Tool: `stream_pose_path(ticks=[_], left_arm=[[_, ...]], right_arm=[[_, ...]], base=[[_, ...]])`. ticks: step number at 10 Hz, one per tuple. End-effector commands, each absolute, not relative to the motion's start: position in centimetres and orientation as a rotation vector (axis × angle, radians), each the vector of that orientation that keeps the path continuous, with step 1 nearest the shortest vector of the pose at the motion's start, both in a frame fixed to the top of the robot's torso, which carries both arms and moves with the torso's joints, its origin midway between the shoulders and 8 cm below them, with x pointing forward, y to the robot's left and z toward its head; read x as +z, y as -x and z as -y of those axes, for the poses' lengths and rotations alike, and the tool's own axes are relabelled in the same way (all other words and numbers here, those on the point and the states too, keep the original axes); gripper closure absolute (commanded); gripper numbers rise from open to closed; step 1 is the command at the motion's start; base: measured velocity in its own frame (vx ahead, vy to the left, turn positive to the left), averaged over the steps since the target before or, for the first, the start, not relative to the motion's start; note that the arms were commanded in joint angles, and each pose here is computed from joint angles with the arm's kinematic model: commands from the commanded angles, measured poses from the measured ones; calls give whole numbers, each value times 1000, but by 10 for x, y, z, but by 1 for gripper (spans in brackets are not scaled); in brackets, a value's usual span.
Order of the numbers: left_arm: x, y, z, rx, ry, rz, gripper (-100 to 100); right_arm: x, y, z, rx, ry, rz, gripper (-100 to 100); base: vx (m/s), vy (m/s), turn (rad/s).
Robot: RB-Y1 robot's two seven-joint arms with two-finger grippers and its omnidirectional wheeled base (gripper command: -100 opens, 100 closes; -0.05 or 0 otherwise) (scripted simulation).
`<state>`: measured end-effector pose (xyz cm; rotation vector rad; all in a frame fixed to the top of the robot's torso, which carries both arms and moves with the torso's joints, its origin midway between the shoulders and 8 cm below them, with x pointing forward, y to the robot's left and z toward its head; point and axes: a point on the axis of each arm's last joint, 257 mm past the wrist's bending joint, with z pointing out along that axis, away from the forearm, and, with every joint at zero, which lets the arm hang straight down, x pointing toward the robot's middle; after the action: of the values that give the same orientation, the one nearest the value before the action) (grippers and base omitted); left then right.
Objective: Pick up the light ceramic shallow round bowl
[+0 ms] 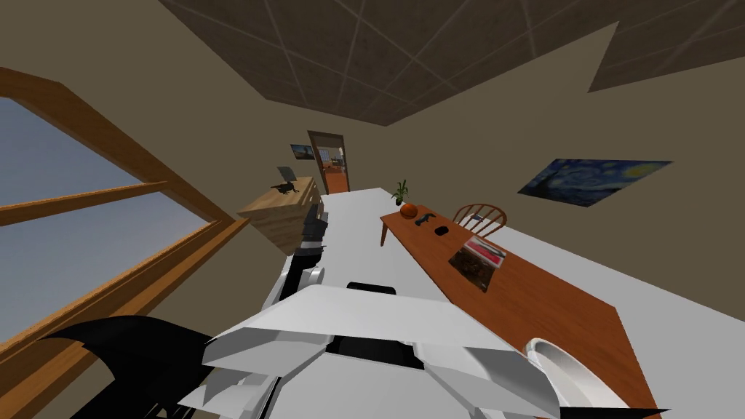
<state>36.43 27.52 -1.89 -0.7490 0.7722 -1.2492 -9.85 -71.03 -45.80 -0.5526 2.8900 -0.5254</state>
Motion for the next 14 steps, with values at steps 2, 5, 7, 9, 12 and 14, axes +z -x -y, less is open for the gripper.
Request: stream_pose_path(ticks=[2,5,7,9,12,14], left_arm=[[-19,-364,-275,-1249,749,-772,0],[-19,-364,-275,-1249,749,-772,0],[-19,-364,-275,-1249,749,-772,0],[-19,-364,-275,-1249,749,-772,0],[-19,-364,-275,-1249,749,-772,0],[-19,-364,-275,-1249,749,-772,0]], right_arm=[[-459,107,707,-519,555,-2903,-100],[-480,100,694,-519,534,-2902,-100],[-476,100,695,-519,539,-2901,100],[-477,101,695,-516,537,-2901,100],[-477,100,695,-516,536,-2900,0],[-485,98,691,-519,529,-2902,100]], base=[[214,-30,130],[-15,-50,52],[-15,-19,7],[-1,1,-6],[0,0,0],[-23,-24,15]])
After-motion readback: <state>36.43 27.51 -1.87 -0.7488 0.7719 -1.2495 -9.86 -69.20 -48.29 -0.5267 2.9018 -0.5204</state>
